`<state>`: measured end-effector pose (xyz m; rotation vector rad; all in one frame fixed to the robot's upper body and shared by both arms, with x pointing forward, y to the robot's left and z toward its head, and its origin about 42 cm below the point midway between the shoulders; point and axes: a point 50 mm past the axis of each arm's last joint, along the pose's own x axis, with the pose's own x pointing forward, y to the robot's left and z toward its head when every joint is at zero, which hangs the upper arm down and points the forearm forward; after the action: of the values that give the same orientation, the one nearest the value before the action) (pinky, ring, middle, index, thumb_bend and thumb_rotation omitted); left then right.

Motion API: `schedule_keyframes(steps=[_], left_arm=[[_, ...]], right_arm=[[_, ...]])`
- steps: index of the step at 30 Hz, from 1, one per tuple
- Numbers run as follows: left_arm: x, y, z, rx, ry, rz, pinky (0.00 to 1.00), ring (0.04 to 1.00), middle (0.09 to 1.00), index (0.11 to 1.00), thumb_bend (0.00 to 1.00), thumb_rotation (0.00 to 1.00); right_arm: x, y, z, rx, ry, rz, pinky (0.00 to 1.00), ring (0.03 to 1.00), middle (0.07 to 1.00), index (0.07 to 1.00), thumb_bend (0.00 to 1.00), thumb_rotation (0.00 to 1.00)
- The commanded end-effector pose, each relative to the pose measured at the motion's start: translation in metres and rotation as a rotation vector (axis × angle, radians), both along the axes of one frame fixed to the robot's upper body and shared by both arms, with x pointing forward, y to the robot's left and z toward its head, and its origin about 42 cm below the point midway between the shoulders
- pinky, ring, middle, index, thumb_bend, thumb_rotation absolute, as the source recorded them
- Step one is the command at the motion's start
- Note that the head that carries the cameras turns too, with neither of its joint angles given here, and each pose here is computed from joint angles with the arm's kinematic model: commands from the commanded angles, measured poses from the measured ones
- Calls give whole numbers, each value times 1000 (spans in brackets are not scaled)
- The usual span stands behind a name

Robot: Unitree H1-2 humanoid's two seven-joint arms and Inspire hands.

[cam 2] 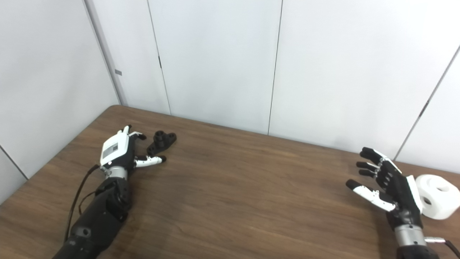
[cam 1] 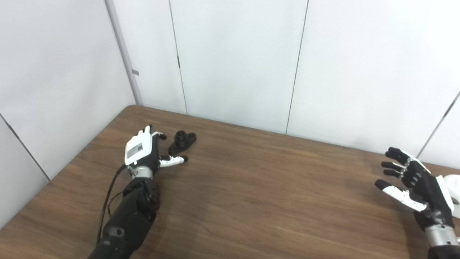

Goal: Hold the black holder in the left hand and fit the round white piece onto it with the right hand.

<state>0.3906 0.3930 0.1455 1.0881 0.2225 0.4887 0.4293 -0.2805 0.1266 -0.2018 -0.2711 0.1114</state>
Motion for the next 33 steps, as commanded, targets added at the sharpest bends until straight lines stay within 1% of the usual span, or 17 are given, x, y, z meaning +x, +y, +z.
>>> schedule_keyframes(steps=[1,6,9,20,23,27,30,33], left_arm=[[18,2,29,9,-104,-9,1000,1000,1000,748,932,437],[23,0,25,-66,-130,-16,1000,1000,1000,737,937,420],[26,-1,23,-84,-136,-16,1000,1000,1000,729,932,400],[29,0,11,-116,-132,-4,1000,1000,1000,722,902,386],[28,1,7,-105,-125,5,1000,1000,1000,715,893,371],[26,4,2,-92,-117,16,1000,1000,1000,709,888,368],[24,6,1,-93,-116,21,1000,1000,1000,709,885,364],[23,8,-1,-90,-113,26,1000,1000,1000,709,873,355]], right_arm=[[-39,-9,-52,12,129,-21,681,730,811,786,753,317],[-41,-9,-52,-2,124,-22,678,729,814,789,739,311],[-41,-8,-51,10,121,-17,676,727,815,789,740,304],[-44,-8,-49,-4,106,-22,662,728,808,790,730,295],[-45,-10,-49,-5,104,-23,659,728,809,790,735,313],[-46,-13,-48,6,105,-21,665,728,807,789,732,296],[-46,-15,-48,0,106,-24,668,730,809,792,740,312],[-45,-16,-49,4,110,-22,668,732,811,793,742,303]])
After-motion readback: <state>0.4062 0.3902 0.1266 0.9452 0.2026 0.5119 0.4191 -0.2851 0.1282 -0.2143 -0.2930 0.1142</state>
